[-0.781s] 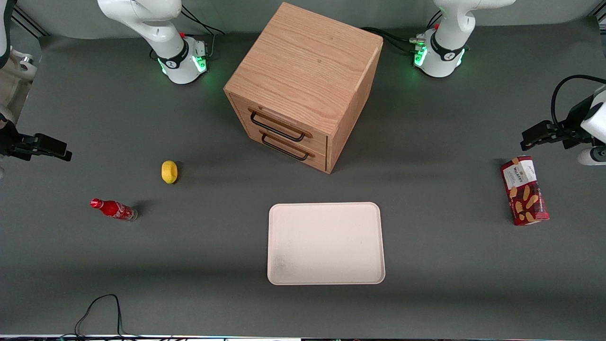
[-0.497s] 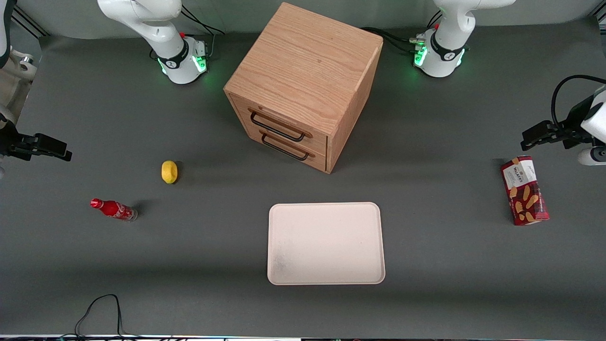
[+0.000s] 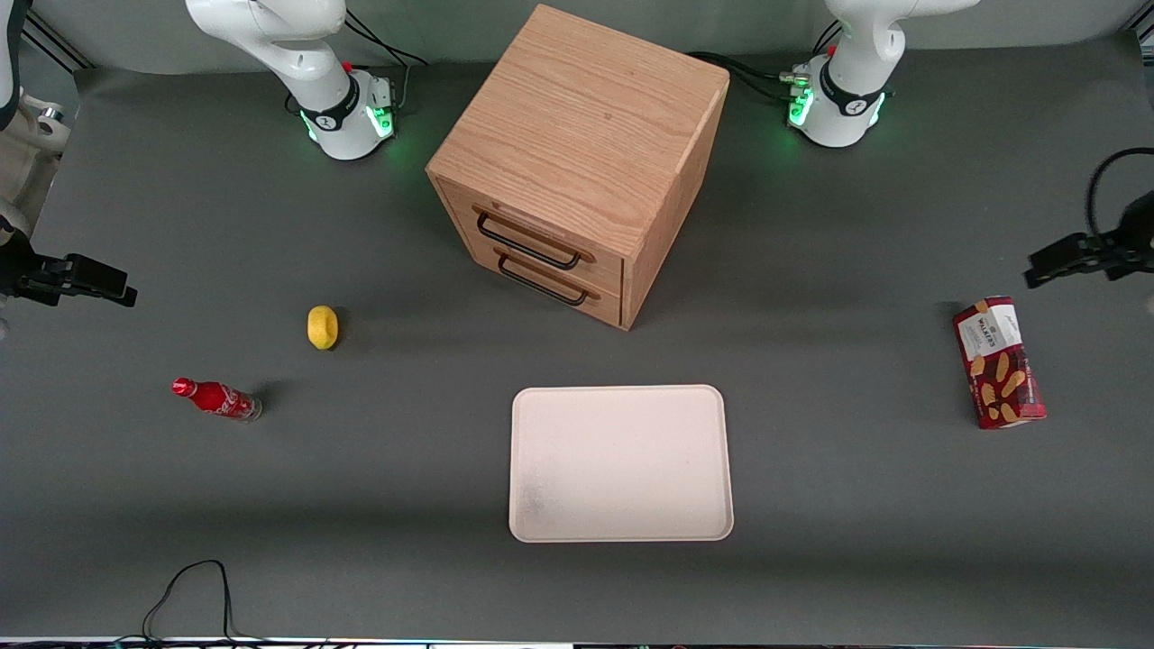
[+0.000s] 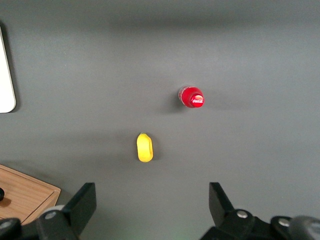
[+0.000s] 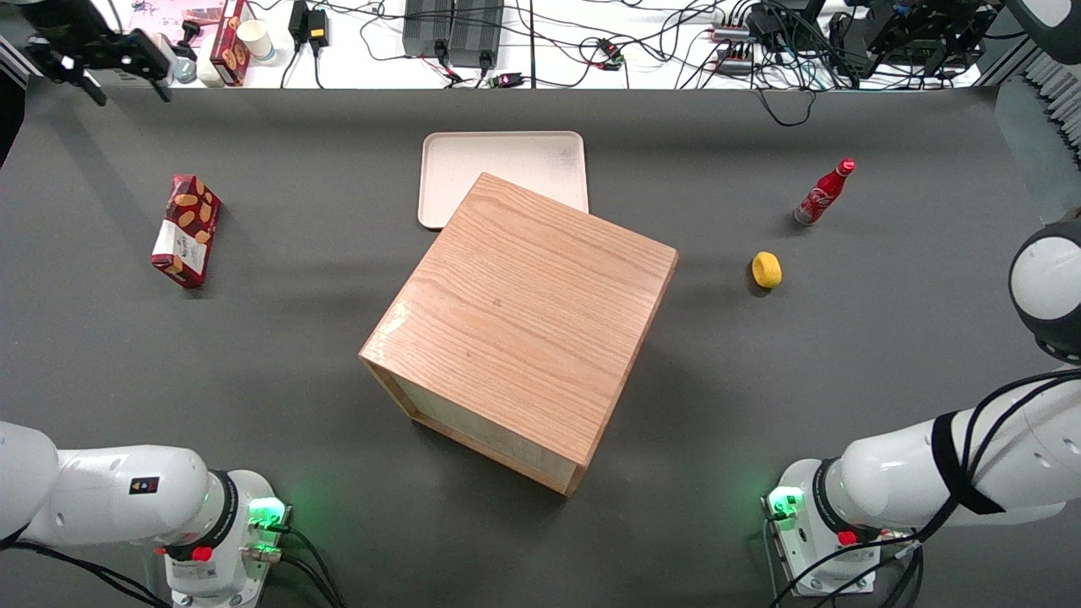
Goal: Place red cookie box on tray
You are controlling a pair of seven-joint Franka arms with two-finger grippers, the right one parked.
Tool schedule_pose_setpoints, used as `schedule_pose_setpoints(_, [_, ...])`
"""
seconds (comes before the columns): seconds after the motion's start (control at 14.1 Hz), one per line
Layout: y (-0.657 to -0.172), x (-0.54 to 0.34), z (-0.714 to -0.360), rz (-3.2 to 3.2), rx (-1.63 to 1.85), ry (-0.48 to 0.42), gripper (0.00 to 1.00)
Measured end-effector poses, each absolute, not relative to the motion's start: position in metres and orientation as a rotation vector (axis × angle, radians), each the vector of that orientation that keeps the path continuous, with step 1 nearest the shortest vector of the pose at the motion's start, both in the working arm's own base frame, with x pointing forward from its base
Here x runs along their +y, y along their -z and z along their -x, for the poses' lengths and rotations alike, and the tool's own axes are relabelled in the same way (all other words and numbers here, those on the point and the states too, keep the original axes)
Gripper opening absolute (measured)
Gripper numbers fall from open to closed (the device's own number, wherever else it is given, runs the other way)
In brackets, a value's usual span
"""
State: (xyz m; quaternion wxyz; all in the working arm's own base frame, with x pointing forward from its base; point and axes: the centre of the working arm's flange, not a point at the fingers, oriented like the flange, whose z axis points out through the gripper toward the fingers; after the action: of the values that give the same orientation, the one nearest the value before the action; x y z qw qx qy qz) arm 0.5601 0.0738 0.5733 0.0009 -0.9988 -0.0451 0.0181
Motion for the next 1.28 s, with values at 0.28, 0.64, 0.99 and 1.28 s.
schedule_pose_setpoints(0.28, [-0.560,0.171,-0.545,3.144,-0.139,-0.081,1.00])
schedule_pose_setpoints(0.64, [-0.543,0.206,-0.545,3.142,-0.145,-0.062,1.00])
schedule_pose_setpoints(0.99, [-0.441,0.206,-0.564,3.140,-0.124,-0.048,1.00])
schedule_pose_setpoints(1.28, [-0.346,0.206,-0.566,3.136,-0.121,-0.030,1.00])
